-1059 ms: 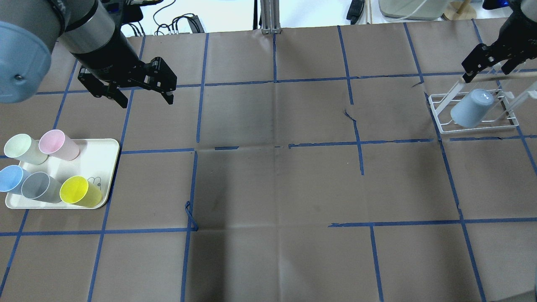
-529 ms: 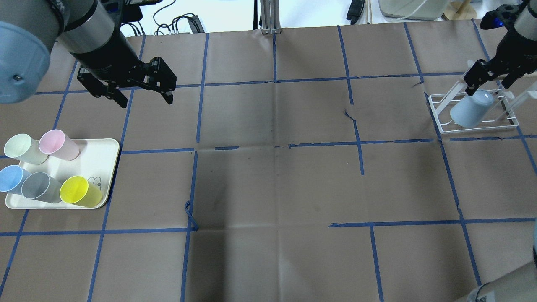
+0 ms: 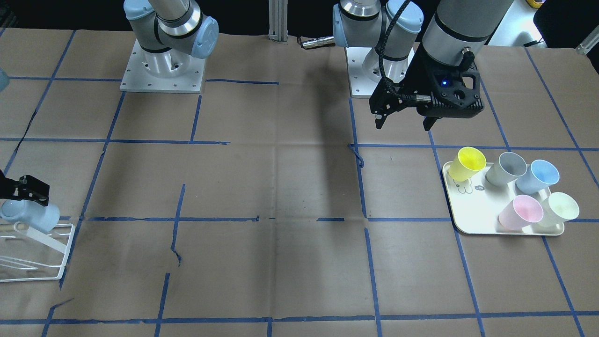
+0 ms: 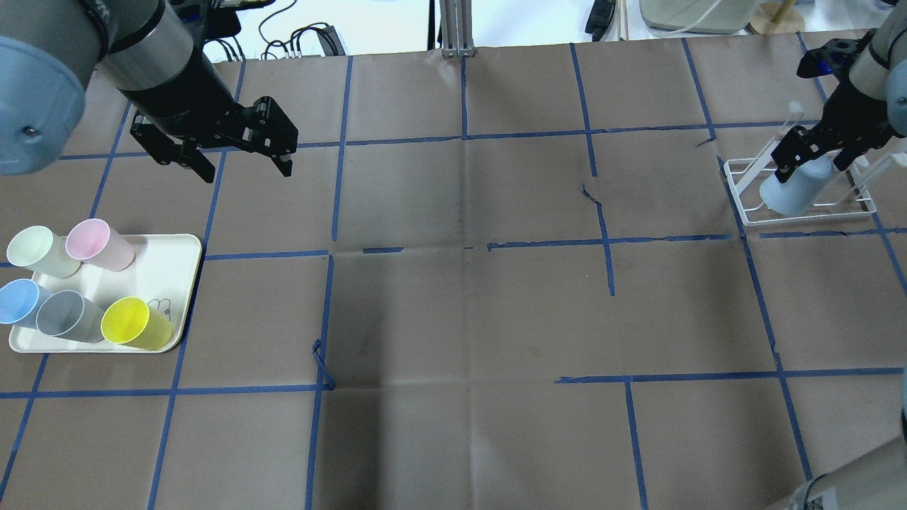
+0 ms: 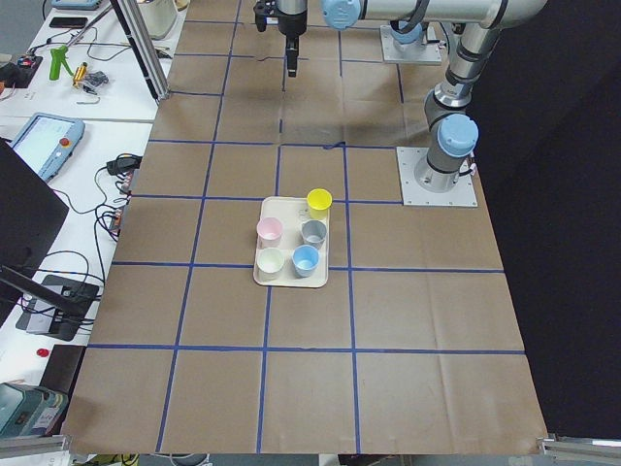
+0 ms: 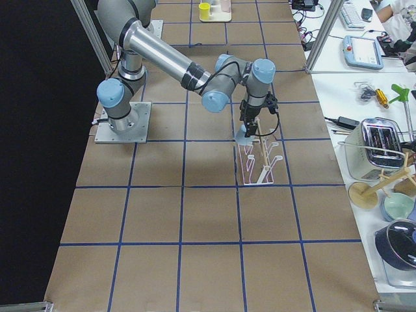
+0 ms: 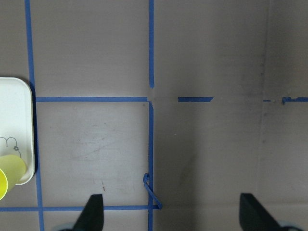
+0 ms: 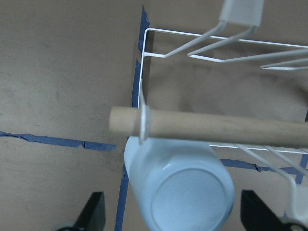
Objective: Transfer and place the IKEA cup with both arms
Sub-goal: 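Lower the right gripper and close it on the light blue cup's base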
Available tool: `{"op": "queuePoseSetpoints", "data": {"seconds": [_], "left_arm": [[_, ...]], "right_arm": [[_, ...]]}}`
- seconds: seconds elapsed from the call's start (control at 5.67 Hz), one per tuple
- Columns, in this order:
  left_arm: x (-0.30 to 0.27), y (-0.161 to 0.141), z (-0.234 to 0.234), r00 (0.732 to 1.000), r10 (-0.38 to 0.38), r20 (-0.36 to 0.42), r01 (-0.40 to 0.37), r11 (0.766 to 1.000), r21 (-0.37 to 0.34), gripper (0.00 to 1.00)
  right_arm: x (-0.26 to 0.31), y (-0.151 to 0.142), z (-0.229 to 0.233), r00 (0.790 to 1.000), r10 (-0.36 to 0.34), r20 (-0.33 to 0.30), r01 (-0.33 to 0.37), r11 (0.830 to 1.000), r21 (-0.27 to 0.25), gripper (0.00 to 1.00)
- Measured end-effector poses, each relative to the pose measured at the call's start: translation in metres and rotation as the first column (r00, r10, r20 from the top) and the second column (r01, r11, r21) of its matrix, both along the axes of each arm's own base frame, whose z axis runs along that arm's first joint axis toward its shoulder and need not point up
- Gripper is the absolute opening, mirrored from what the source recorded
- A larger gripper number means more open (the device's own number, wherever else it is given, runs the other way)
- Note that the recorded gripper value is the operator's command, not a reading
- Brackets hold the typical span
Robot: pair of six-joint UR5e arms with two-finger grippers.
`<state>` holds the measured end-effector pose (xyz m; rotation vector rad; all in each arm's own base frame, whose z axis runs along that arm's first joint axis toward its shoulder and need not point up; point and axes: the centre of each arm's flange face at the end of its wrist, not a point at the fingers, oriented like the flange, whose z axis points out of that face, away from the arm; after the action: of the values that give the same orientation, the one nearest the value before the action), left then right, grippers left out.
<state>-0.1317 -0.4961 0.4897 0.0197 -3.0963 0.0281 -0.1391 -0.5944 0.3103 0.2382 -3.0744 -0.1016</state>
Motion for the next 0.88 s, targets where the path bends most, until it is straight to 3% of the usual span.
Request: {"op": "queuePoseSetpoints", "data": {"seconds": [0.18,0.35,0.71,0.88], "left_arm": [[0.0,0.0,0.0001,1.0,0.0,0.0,0.0,1.0,0.0,0.98],[0.0,0.0002,0.0003,1.0,0.0,0.0,0.0,1.0,-0.001,0.98],[-0.0006,0.001,0.001,1.0,0.0,0.0,0.0,1.0,-0.002,0.98],[-0.0008,0.001,0.001,1.0,0.0,-0.001,0.0,1.0,-0.002,0.98]], "right_arm": [[-0.0027,0.0006,-0.0023,1.0,-0.005,0.0,0.005,1.0,-0.011,0.85],[-0.0066,-0.0002,-0.0041,1.0,-0.012,0.001,0.012,1.0,-0.024,0.65],[-0.0094,-0.0003,-0.0061,1.0,-0.018,0.002,0.018,0.999,-0.027,0.5],[-0.0092,0.0004,-0.0049,1.0,-0.019,0.004,0.019,1.0,-0.025,0.5]]}}
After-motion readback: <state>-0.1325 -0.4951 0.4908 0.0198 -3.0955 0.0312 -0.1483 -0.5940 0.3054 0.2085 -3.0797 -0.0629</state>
